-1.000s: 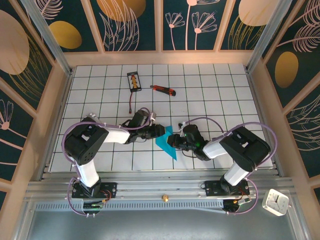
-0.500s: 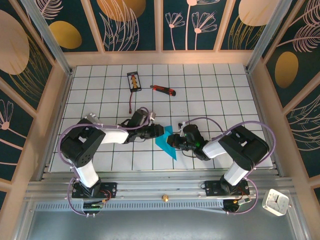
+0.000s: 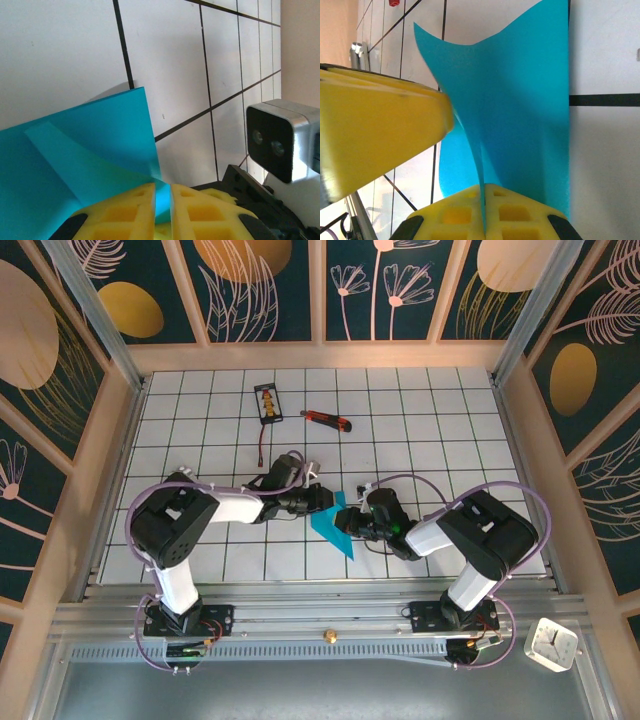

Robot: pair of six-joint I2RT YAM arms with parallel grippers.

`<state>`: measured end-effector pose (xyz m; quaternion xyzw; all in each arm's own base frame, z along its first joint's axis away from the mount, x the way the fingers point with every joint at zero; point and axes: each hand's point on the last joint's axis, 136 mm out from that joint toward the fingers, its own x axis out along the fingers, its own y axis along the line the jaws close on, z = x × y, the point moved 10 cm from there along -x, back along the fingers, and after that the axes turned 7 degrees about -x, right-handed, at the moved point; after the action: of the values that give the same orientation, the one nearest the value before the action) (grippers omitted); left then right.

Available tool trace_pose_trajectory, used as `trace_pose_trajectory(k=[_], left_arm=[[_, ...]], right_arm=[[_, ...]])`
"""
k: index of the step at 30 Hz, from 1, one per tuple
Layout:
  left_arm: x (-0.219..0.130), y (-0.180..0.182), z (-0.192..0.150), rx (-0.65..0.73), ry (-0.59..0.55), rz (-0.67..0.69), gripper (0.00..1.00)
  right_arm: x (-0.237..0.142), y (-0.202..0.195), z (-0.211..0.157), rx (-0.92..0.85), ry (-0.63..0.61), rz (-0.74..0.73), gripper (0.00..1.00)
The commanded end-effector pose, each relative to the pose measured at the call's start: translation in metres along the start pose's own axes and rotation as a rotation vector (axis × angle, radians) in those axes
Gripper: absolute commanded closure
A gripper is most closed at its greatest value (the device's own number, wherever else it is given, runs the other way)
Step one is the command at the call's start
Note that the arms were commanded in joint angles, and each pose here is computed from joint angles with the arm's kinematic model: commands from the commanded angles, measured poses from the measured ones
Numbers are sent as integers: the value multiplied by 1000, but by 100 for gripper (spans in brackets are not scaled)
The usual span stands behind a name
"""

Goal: Fold a paper plane with a square sheet of paper (pick it up from the middle)
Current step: Fourth fold the wing at the center of the table.

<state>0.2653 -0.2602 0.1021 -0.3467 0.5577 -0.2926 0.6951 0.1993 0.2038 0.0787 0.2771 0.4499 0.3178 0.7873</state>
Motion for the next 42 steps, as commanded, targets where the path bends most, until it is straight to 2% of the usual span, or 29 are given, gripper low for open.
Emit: trace_pose_trajectory(k=[1,12,22,31,38,42], left_arm=[[7,-1,3,-1,-8,-2,84],[15,19,4,4,-31,107,86],[17,39,-4,6,-27,191,90],[15,46,-7,27,-23,225,100],[15,48,-7,26,-25,238,100],[15,48,-7,23,-28,248,100]], right_arm=[[3,-1,2,-8,3,2,93],[2,-2,1,-6,6,-4,91],[-5,-4,4,-5,-6,-21,84],[-20,-3,2,-9,-14,-35,80],[-29,3,-3,-47,12,-18,77],[-31,7,-8,-92,26,-57,76]])
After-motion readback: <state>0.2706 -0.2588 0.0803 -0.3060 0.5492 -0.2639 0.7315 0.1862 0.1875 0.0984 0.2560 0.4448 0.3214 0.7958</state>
